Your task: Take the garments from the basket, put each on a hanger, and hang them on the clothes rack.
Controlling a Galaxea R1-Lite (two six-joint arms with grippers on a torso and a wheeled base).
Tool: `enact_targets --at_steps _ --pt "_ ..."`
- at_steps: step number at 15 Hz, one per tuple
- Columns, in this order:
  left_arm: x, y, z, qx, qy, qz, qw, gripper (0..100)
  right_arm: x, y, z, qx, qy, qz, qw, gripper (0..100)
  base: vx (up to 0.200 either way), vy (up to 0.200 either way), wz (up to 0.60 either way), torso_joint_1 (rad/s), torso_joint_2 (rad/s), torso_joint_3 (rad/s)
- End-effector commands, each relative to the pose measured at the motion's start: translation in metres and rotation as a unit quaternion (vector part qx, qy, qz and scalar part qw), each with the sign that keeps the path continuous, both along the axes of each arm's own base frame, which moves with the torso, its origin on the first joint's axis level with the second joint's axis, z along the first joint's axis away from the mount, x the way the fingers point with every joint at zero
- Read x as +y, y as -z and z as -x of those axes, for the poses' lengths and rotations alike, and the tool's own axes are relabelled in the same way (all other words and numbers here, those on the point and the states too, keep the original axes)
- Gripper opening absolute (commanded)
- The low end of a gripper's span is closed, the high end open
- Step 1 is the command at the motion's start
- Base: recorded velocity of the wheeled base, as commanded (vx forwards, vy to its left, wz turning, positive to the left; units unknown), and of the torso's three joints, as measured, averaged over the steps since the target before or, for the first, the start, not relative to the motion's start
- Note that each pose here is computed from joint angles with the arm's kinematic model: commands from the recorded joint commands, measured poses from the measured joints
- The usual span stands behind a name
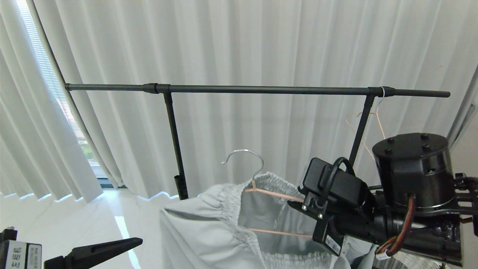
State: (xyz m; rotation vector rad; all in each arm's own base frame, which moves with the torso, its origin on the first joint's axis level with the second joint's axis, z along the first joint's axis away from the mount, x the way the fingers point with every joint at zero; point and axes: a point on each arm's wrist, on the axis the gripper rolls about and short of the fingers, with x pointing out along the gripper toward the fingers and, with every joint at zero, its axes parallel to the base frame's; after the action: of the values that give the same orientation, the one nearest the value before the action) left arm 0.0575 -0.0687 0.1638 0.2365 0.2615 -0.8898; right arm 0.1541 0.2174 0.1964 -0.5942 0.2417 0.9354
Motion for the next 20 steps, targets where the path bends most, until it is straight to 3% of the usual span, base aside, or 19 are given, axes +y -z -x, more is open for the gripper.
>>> enact_targets --at_steps 1,3,6,8,11,13,16,19,20 --pt "-0.005 0.001 -0.004 0.03 -0.01 0.007 0.9995 100 0.005 -0.006 -0.009 -0.003 0.016 -0.011 0.9998 0 0.0 0.0 0.0 0.0 0.0 0.0" --pt "-0.017 -0.004 -0.014 0.096 -0.039 0.043 0.9937 100 0.024 -0.01 -0.022 0.004 0.043 -0.033 0.9985 0 0.0 0.0 0.0 0.0 0.0 0.0" --pt "-0.045 -0.026 -0.045 0.156 -0.12 0.102 0.9751 100 0.041 -0.015 -0.034 -0.002 0.049 -0.043 0.9979 0 0.0 0.0 0.0 0.0 0.0 0.0" --pt "-0.066 -0.032 -0.072 0.162 -0.208 0.116 0.9577 100 0.048 -0.015 -0.039 -0.004 0.049 -0.045 0.9977 0 0.0 0.0 0.0 0.0 0.0 0.0" --pt "-0.082 -0.024 -0.098 0.144 -0.285 0.097 0.9427 100 0.05 -0.014 -0.039 -0.002 0.047 -0.043 0.9979 0 0.0 0.0 0.0 0.0 0.0 0.0" --pt "-0.083 -0.019 -0.116 0.127 -0.318 0.112 0.933 100 0.052 -0.014 -0.035 -0.002 0.042 -0.044 0.9981 0 0.0 0.0 0.0 0.0 0.0 0.0" --pt "-0.081 -0.017 -0.122 0.121 -0.329 0.119 0.929 100 0.053 -0.012 -0.033 -0.001 0.037 -0.042 0.9984 0 0.0 0.0 0.0 0.0 0.0 0.0" --pt "-0.076 -0.007 -0.117 0.122 -0.34 0.101 0.927 100 0.053 -0.013 -0.033 0.0 0.038 -0.043 0.9984 0 0.0 0.0 0.0 0.0 0.0 0.0" --pt "-0.075 -0.006 -0.117 0.12 -0.348 0.099 0.9247 0 0.052 -0.013 -0.032 -0.001 0.038 -0.043 0.9983 0 0.0 0.0 0.0 0.0 0.0 0.0"
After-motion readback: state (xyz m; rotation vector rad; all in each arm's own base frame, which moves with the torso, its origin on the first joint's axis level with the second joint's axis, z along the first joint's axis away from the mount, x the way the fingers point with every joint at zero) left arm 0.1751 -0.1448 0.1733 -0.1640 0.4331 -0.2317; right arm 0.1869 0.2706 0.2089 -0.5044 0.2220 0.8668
